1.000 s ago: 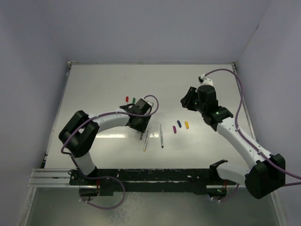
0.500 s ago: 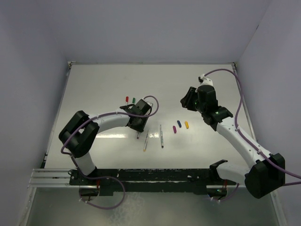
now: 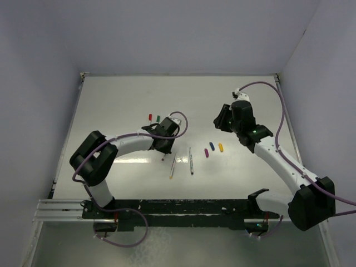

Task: Insert the pens into the pen caps

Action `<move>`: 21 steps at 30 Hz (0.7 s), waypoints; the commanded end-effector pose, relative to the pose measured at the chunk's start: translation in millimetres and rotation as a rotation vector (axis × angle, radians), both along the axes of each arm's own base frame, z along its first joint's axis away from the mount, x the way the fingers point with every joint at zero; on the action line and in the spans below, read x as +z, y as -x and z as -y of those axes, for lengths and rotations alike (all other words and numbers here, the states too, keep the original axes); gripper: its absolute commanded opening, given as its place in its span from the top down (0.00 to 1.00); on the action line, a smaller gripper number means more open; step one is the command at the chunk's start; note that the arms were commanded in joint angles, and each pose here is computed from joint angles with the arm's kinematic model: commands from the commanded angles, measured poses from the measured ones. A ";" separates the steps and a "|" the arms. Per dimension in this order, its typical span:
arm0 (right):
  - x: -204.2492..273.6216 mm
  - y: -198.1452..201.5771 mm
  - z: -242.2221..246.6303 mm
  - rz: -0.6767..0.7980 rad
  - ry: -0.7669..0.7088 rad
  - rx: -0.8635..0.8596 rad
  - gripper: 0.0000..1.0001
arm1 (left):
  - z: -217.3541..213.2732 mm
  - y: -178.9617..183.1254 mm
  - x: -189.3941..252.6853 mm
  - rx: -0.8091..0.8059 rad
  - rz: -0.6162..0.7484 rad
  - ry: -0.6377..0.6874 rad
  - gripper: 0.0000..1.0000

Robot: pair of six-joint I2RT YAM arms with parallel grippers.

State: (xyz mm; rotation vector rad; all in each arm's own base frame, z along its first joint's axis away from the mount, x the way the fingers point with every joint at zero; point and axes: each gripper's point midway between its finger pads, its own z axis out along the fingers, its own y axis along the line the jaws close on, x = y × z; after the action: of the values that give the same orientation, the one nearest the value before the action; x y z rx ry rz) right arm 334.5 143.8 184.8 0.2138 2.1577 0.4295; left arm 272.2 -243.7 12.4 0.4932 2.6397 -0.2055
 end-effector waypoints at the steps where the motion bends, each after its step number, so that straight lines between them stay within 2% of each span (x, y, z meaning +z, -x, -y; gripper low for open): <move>1: -1.1 -3.5 0.0 -0.008 0.079 0.048 0.65 | -22.8 48.0 -49.0 -0.004 -0.196 -0.078 1.00; 12: -64.7 28.6 -22.9 -0.217 0.120 0.202 0.66 | -0.6 3.3 41.7 -0.015 0.083 0.071 1.00; 21: -109.8 47.6 -36.0 -0.353 0.217 0.256 0.67 | 19.8 -6.1 104.7 -0.062 0.233 0.253 1.00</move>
State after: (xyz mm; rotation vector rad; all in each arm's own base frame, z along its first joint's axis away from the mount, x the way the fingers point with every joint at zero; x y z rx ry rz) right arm 295.8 178.6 83.1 -0.0760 2.5325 0.3459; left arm 271.7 -250.6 86.9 0.4531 2.4481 -0.3725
